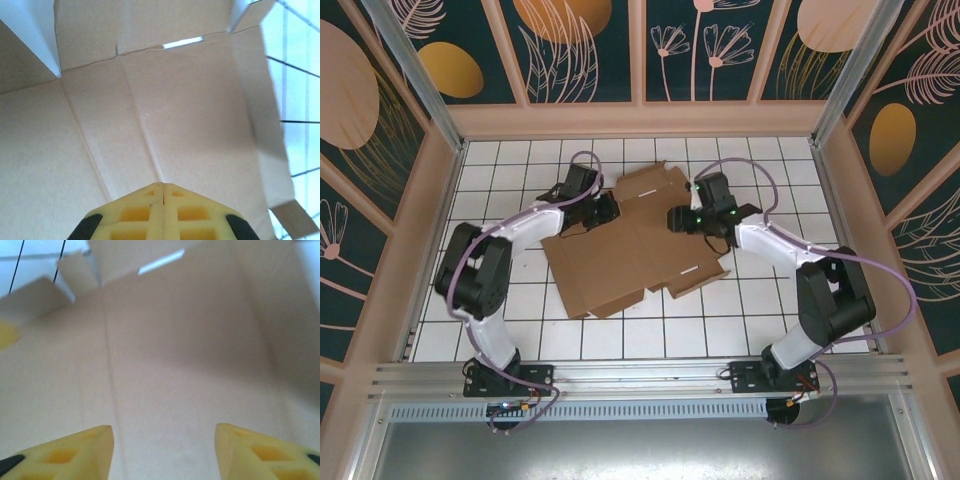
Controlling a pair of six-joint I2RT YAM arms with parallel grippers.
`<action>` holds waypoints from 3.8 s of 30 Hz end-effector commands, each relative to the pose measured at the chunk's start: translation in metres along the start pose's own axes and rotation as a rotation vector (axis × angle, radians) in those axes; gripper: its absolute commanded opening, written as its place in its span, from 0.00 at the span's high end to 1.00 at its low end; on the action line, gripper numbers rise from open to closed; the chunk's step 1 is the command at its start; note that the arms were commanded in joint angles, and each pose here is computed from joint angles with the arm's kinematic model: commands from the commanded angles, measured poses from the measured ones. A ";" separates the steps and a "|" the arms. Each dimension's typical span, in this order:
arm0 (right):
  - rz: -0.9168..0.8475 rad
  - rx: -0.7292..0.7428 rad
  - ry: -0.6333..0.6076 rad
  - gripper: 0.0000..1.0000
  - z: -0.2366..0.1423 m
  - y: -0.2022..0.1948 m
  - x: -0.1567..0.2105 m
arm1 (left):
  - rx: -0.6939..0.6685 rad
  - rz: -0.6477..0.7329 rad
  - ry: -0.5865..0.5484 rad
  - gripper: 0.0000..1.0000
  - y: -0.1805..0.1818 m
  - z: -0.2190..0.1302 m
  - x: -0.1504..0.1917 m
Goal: Fold the paper box
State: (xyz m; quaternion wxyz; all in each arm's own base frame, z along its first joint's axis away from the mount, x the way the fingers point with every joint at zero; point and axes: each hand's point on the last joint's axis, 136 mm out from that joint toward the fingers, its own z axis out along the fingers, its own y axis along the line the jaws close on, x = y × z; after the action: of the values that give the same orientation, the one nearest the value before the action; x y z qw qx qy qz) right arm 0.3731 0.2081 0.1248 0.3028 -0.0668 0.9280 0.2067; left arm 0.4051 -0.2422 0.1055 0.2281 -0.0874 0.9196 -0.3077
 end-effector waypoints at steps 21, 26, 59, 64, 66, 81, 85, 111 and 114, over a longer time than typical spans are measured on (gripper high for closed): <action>0.328 -0.113 0.127 0.25 0.038 -0.091 0.059 | -0.103 -0.279 0.108 1.00 0.111 -0.006 0.102; 0.325 -0.160 0.106 0.41 0.035 -0.083 0.058 | -0.127 -0.272 0.107 1.00 0.118 -0.004 0.103; -0.752 0.312 -0.165 1.00 -0.025 0.042 -0.063 | -0.047 -0.235 0.158 1.00 0.084 0.001 0.111; -1.001 0.444 -0.206 1.00 -0.030 0.077 -0.071 | 0.049 -0.254 0.129 1.00 0.057 0.007 0.094; -1.097 0.524 -0.222 1.00 -0.030 0.085 -0.074 | 0.084 -0.233 0.118 1.00 0.044 0.005 0.084; -1.419 0.771 -0.464 1.00 -0.045 0.118 -0.066 | 0.505 -0.186 -0.201 0.62 -0.021 -0.103 -0.004; -1.410 0.753 -0.464 1.00 -0.040 0.118 -0.063 | 0.654 -0.198 -0.181 0.53 -0.048 -0.109 -0.016; -1.450 0.669 -0.470 1.00 -0.032 0.126 -0.039 | 0.663 -0.269 -0.192 0.40 -0.059 -0.062 -0.077; -1.447 0.656 -0.477 1.00 -0.033 0.127 -0.038 | 0.643 -0.278 -0.183 0.51 -0.054 -0.053 -0.078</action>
State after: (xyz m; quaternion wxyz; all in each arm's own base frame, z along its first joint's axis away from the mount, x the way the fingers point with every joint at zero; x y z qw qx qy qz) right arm 0.3597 0.3046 0.2012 0.5275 -0.5216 0.5852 -0.3276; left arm 0.4392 -0.2355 0.1948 0.2639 -0.1680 0.7401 -0.5953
